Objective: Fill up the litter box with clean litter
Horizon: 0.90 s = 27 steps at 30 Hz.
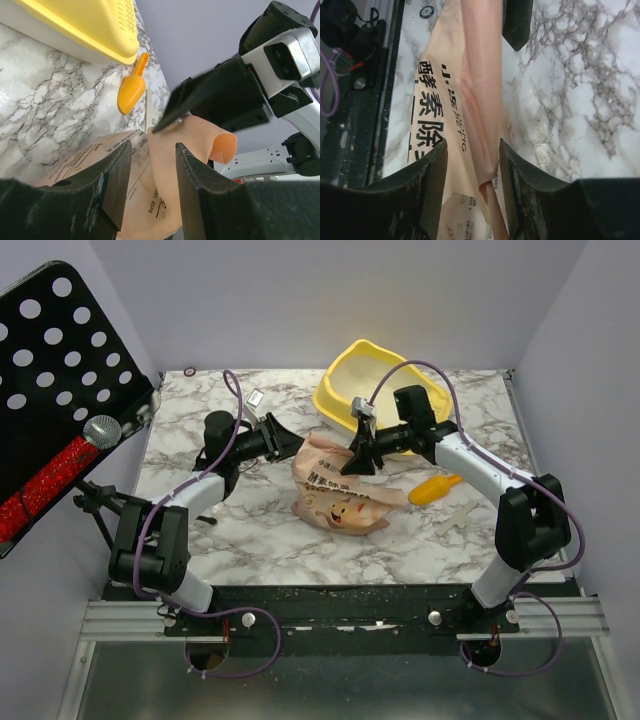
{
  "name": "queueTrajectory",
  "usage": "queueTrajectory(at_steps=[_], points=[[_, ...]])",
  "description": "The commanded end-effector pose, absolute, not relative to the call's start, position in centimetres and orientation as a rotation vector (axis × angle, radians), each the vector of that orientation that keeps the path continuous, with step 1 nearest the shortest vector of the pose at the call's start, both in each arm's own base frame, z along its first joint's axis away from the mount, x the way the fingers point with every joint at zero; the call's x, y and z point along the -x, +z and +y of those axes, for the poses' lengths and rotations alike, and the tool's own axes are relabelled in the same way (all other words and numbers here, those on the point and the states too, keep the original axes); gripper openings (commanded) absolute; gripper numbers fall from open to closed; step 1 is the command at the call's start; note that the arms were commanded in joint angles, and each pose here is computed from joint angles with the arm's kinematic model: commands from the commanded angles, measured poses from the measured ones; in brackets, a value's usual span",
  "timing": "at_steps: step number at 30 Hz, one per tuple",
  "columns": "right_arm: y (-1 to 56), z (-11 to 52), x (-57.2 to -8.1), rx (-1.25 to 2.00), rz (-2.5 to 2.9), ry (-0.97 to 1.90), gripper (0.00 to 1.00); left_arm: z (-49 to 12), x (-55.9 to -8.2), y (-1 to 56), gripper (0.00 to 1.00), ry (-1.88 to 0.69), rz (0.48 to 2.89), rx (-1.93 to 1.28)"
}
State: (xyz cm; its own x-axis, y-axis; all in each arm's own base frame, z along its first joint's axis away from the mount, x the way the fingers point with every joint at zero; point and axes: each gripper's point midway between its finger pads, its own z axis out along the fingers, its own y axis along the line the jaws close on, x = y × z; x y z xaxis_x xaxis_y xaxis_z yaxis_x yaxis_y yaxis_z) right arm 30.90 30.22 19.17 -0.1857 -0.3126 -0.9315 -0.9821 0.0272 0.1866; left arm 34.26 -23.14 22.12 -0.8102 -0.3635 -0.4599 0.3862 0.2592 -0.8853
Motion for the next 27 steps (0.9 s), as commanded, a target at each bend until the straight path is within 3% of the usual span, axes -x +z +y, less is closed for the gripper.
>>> queueTrajectory(at_steps=[1,3,4,19,27], points=[[19.3,30.4,-29.8,1.400,1.582,1.211,0.34,-23.2,-33.2,23.6,0.49,-1.623,1.883,-0.106],[19.6,30.2,-30.0,1.398,1.587,1.171,0.04,-23.3,-33.1,23.8,0.49,-1.618,1.881,-0.112],[19.8,30.1,-30.0,1.395,1.589,1.157,0.00,-23.2,-33.1,23.9,0.49,-1.612,1.879,-0.115],[23.7,28.9,-28.7,1.353,1.584,0.915,0.00,-23.4,-30.9,20.9,0.59,-1.001,2.127,-0.282],[24.0,27.9,-27.2,1.382,1.624,0.804,0.00,-23.0,-29.0,23.6,0.61,-0.700,2.058,-0.462]])
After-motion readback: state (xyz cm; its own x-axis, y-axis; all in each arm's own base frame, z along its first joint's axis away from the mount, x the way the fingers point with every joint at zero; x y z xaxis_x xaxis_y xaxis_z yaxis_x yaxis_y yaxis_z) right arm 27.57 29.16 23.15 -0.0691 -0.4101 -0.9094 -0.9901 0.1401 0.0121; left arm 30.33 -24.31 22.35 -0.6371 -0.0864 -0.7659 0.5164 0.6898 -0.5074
